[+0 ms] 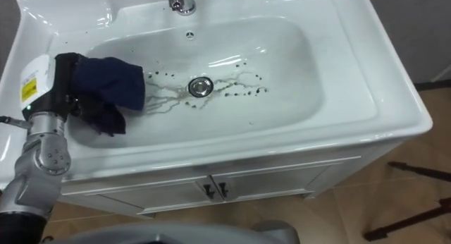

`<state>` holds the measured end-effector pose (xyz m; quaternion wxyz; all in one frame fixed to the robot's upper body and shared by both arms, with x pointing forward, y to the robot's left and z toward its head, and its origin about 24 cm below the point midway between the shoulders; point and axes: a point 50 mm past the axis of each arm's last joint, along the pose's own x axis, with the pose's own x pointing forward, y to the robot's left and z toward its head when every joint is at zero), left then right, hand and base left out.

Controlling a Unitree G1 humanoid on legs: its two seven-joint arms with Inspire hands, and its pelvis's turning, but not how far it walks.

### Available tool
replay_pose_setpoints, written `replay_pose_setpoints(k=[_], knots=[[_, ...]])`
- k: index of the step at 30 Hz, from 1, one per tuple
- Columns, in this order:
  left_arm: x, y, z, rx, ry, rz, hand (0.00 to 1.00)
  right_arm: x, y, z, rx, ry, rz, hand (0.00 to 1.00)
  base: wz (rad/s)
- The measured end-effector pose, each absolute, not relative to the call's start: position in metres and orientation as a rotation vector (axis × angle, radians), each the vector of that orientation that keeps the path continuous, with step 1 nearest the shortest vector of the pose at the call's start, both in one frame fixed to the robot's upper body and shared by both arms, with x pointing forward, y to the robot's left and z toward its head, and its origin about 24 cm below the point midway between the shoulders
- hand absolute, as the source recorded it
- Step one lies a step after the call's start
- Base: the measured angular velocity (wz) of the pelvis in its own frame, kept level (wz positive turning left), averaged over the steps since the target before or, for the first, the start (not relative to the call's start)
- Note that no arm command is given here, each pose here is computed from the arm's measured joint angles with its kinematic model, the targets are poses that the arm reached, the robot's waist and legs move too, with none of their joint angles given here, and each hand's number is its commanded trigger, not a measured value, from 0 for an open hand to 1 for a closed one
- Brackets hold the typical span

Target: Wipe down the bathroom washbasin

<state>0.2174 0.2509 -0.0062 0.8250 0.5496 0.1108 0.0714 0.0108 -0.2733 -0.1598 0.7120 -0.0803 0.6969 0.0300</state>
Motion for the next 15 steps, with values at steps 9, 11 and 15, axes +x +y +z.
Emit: replay_pose_setpoints(k=[9, 11, 15], knots=[[0.224, 0.238, -0.011, 1.312, 0.291, 0.029, 1.0, 0.012, -0.274, -0.16, -0.203, 1.562, 0.076, 0.0, 0.0], [0.225, 0.235, -0.013, 1.366, 0.305, -0.012, 1.0, 0.014, -0.274, -0.16, -0.204, 1.563, 0.073, 0.0, 0.0], [0.232, 0.229, -0.012, 1.45, 0.323, -0.077, 1.0, 0.012, -0.274, -0.16, -0.199, 1.572, 0.075, 0.0, -0.01]])
